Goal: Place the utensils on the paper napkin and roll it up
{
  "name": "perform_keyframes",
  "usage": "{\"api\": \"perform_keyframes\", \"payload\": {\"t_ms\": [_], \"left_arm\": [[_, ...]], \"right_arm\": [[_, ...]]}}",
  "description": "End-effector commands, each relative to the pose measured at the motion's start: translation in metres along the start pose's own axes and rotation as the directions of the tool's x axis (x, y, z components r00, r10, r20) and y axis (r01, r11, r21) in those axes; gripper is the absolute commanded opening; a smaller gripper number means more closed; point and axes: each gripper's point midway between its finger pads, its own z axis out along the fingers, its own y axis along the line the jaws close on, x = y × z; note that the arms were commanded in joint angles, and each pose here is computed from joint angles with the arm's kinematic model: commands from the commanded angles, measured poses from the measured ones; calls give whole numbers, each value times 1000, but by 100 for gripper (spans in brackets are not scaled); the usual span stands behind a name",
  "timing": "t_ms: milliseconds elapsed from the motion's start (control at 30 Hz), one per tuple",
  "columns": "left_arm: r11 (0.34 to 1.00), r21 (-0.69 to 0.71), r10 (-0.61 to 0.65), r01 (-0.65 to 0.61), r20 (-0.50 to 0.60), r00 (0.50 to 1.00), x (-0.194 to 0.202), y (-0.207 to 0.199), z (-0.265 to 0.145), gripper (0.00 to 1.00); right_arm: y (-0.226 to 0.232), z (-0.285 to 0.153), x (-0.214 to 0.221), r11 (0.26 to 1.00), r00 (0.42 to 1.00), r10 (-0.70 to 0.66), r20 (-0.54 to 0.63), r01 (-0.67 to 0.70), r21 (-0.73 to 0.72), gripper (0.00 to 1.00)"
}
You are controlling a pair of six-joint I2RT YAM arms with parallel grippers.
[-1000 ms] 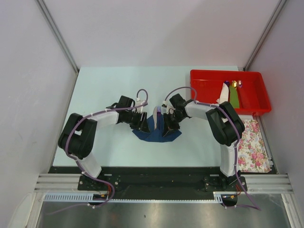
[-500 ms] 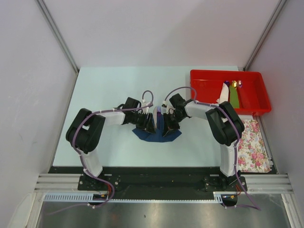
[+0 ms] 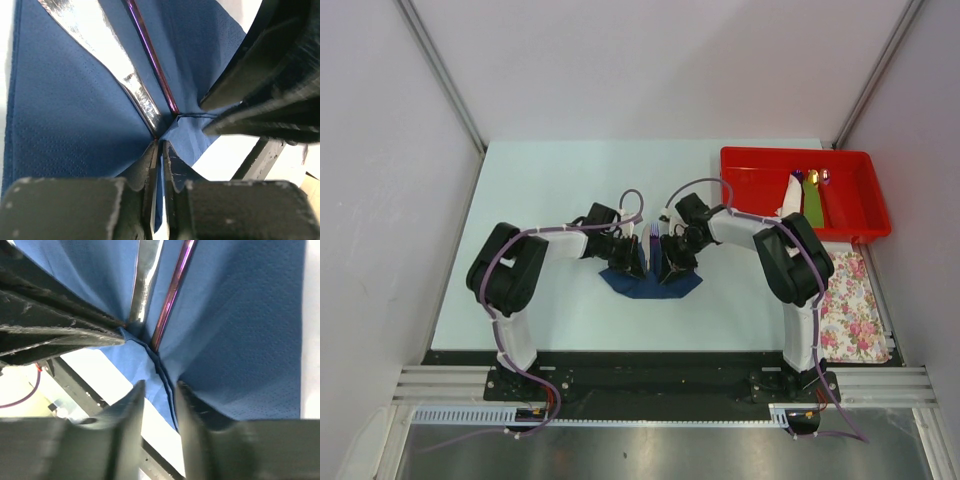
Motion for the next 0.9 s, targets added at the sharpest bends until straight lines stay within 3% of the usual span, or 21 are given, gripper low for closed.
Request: {"api": "perform_keyframes", "payload": {"t_ms": [0,33,267,467,633,867], "left_arm": [[996,-88,-10,9,-18,1000,2,17,5,10],[996,-88,-11,10,-19,1000,3,18,5,8],[996,-91,-24,21,-30,999,6,19,7,7],[995,-96,-15,11,-41,999,8,20,10,7],[995,-96,-15,10,-46,999,8,19,12,7],[995,-99,-7,2,-46,999,8,18,14,7]], "right_arm": [[2,-21,-16,999,998,-35,58,34,18,44],[2,-31,-17,999,997,-35,74,34,22,52],[-20,-67,-10,995,994,-41,101,32,93,77],[-48,-81,-2,981,993,-23,115,1,194,91],[-63,-78,7,973,995,-2,95,-21,232,90],[-60,-53,23,989,999,46,25,-49,140,83]]}}
